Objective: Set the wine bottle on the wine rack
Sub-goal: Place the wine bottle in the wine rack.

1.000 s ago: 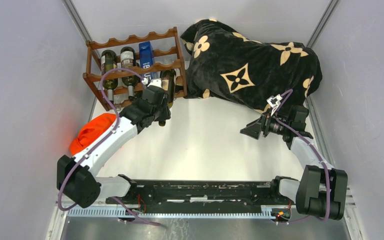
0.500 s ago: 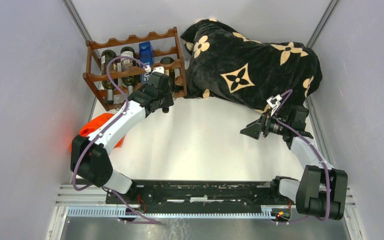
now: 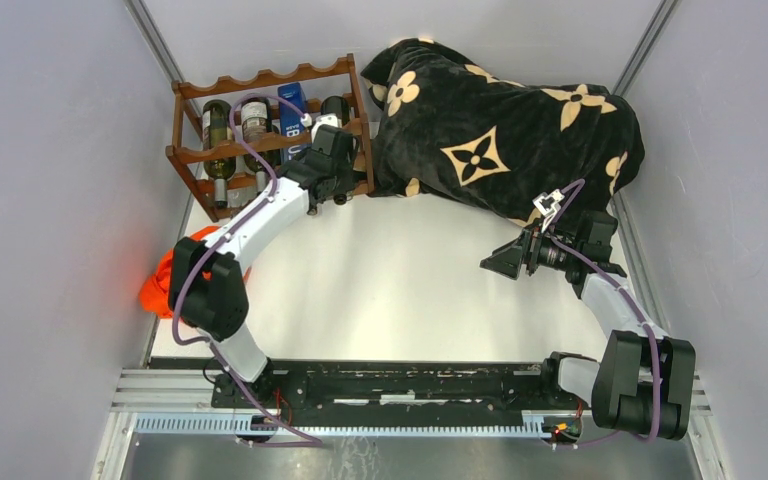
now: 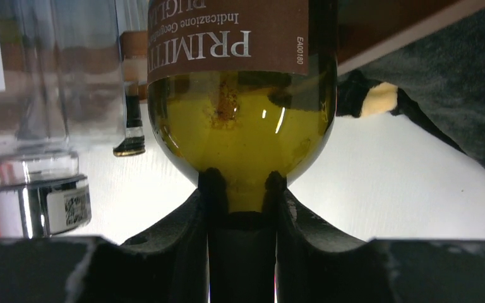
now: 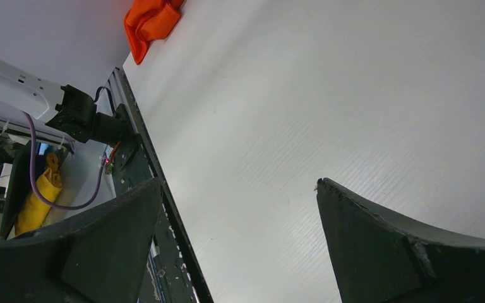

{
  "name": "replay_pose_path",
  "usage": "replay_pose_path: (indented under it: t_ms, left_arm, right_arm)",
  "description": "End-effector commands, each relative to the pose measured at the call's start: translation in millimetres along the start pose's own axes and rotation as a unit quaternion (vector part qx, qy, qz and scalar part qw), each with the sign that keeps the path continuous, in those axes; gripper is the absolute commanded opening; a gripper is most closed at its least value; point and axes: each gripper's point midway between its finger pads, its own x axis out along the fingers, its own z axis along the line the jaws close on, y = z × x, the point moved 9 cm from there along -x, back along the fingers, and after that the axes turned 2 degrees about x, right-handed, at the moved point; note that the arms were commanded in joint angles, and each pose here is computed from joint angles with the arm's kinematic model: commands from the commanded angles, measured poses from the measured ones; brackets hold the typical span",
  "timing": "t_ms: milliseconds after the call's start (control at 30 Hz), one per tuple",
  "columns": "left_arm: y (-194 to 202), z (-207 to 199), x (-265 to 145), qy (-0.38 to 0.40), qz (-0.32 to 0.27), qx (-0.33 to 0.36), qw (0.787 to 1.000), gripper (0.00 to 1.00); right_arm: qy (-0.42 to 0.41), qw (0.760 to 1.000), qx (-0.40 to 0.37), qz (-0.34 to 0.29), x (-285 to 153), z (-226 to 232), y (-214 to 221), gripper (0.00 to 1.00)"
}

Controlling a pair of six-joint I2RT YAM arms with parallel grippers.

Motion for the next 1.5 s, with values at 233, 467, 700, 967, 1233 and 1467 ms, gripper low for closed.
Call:
replay_pose_path:
  t_ms: [233, 467, 700, 967, 1233, 1467]
  left_arm:
    - [-71.7, -12.6, 3.3, 0.007, -0.134, -0.023, 0.991, 0.02]
    - [-76.4, -12.2, 11.3, -0.008, -0.144, -0.031, 0.989, 0.02]
    - [-79.5, -15.4, 20.5, -0.011, -0.147, -0.036, 0.988, 0.02]
    - [-79.3, -17.9, 29.0, -0.015, -0.147, -0.038, 0.988, 0.06]
    - [-78.7, -15.9, 35.6, -0.026, -0.148, -0.037, 0.988, 0.26]
    - [-75.6, -14.6, 44.6, -0.026, -0.139, -0.037, 0.989, 0.53]
  right_arm:
    - [-0.011, 0.999, -0.049, -0.013, -2.9, 7.8, -18.8, 0.98]
    - [-0.011, 0.999, -0.050, -0.014, -3.2, 8.4, -19.1, 0.98]
    - [-0.011, 0.998, -0.053, -0.014, -3.1, 8.9, -19.7, 0.98]
    - [-0.011, 0.998, -0.055, -0.015, -3.4, 9.6, -20.3, 0.98]
    - [-0.010, 0.998, -0.056, -0.015, -3.6, 9.4, -20.2, 0.98]
    - [-0.010, 0.998, -0.058, -0.015, -3.7, 9.6, -20.7, 0.98]
